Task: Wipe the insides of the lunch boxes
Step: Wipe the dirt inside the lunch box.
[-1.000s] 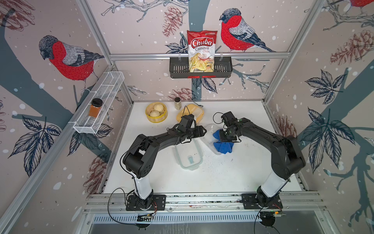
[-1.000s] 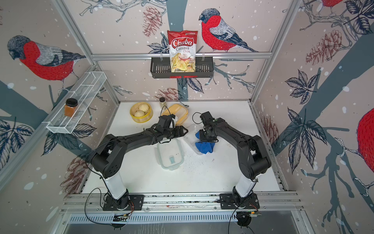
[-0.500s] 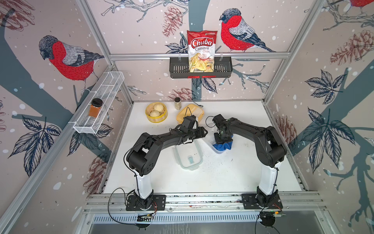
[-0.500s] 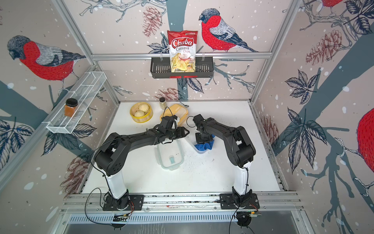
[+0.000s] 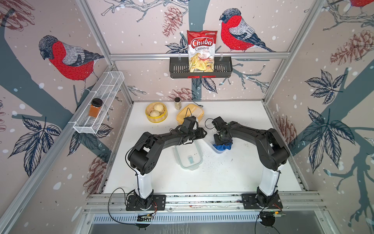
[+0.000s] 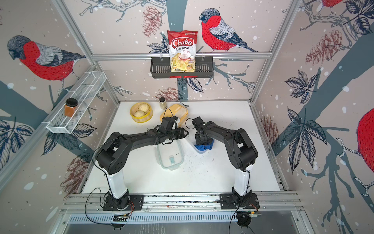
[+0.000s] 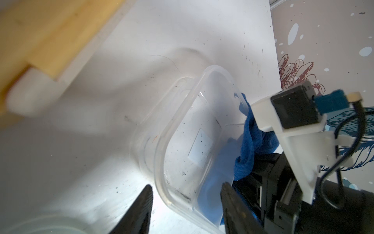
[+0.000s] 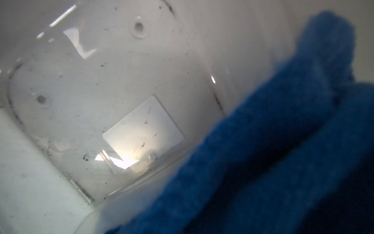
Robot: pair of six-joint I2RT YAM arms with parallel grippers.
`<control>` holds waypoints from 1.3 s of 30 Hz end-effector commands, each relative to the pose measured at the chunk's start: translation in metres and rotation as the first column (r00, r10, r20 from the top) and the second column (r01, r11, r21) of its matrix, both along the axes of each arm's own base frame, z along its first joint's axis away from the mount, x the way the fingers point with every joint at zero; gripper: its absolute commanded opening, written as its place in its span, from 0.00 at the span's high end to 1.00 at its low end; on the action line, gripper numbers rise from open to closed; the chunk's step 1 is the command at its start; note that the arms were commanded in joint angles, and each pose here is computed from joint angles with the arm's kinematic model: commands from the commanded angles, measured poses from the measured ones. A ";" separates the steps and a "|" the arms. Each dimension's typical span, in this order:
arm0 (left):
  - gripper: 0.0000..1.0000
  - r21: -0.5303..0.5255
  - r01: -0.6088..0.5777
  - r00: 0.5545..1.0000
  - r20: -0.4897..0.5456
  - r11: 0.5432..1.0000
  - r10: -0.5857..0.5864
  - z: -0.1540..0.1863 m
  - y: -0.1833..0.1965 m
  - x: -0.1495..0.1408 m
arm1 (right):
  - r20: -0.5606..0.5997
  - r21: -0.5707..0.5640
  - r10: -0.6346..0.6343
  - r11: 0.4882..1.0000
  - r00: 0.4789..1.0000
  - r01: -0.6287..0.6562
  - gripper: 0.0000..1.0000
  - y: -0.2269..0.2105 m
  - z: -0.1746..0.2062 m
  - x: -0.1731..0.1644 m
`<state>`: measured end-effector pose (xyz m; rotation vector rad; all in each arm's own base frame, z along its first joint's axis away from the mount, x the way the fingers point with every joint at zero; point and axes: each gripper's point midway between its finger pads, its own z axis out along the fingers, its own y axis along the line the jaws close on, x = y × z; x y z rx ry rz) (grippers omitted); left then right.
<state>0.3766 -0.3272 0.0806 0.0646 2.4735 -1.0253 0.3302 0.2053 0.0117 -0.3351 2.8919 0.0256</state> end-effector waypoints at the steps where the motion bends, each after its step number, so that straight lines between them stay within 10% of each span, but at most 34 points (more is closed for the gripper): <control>1: 0.46 0.006 0.019 1.000 0.019 1.000 -0.019 0.002 -0.003 0.002 | -0.088 0.223 0.044 0.974 0.995 -0.024 1.00 0.047 -0.006 -0.018; 24: 0.95 0.085 0.032 0.999 -0.029 0.996 -0.029 -0.033 0.002 0.007 | -0.092 0.328 0.188 0.933 0.978 -0.149 1.00 0.114 -0.005 -0.056; 31: 1.00 0.088 0.024 1.000 -0.020 0.996 -0.022 -0.029 0.008 0.005 | -0.128 0.124 0.114 0.987 0.985 -0.098 1.00 0.065 -0.026 -0.056; 39: 1.00 0.081 0.042 0.999 -0.013 0.996 -0.041 -0.017 0.009 0.002 | -0.119 0.142 0.036 0.990 0.992 -0.019 1.00 0.029 -0.015 -0.048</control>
